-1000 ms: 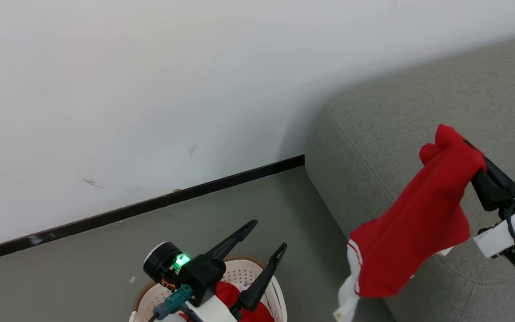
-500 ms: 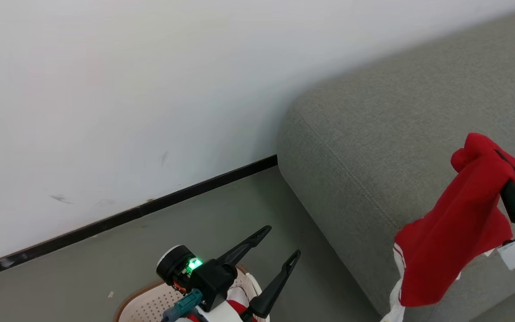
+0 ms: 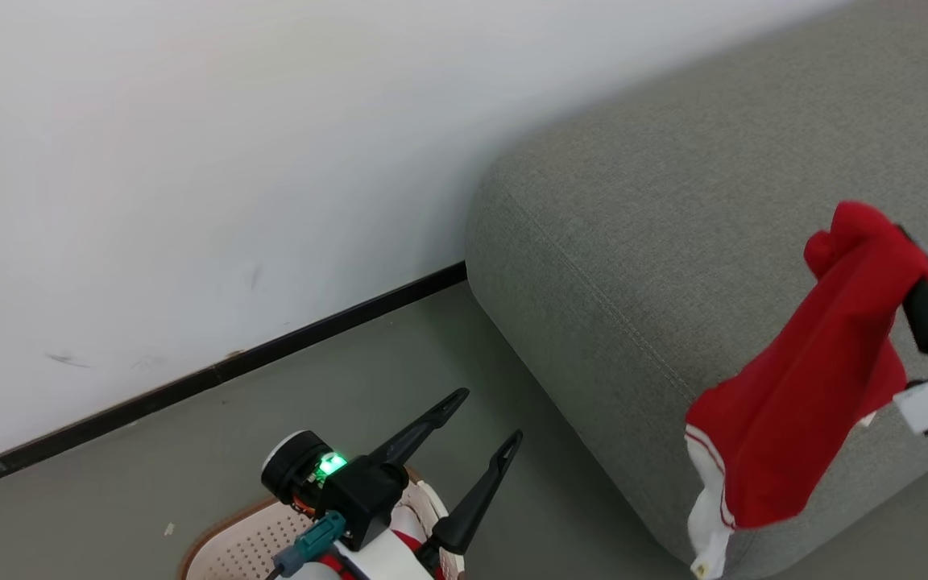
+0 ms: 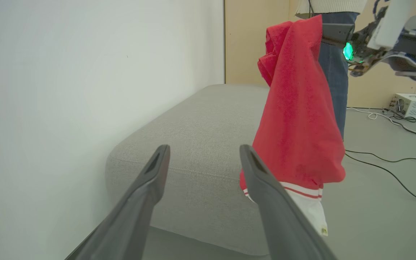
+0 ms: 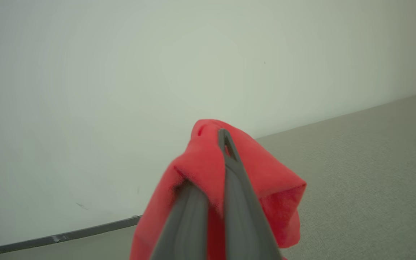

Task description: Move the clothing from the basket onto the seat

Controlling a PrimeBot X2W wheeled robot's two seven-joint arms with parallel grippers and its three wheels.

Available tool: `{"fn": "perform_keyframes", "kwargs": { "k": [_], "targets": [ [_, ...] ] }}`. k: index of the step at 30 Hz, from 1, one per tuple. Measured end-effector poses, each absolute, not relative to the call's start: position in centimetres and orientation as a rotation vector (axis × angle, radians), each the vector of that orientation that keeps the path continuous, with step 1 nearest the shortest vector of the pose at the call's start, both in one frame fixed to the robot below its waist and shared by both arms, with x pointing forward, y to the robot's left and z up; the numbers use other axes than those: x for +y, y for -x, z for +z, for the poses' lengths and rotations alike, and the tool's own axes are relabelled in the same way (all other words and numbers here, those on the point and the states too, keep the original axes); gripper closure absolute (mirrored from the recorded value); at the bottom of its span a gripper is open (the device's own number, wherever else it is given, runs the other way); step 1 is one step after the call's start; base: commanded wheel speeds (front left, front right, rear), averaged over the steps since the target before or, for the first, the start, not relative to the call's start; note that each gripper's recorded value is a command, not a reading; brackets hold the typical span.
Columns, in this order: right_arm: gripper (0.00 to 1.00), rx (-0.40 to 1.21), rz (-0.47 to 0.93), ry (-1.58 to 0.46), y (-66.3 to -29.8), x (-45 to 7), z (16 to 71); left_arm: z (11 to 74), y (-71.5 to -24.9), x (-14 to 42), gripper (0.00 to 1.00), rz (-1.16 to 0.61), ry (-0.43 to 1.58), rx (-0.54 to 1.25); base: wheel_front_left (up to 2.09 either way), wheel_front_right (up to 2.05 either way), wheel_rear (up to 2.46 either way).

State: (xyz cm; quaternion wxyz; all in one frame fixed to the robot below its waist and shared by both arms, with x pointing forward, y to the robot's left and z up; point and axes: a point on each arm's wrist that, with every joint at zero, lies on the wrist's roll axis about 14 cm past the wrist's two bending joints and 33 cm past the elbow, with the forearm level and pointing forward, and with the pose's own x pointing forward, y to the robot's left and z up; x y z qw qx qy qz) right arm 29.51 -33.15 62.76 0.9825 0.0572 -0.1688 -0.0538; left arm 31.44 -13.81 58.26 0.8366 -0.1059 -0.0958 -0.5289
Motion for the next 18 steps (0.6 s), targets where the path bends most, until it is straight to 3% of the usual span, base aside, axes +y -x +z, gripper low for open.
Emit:
{"fn": "perform_keyframes", "kwargs": {
  "k": [18],
  "targets": [
    [1.00, -0.452, -0.238, -0.011, -37.9, -39.9, 73.4, 56.7, -36.7, -9.2, 0.00, -0.941, 0.195, -0.213, 0.00, 0.00, 0.00]
  ]
}}
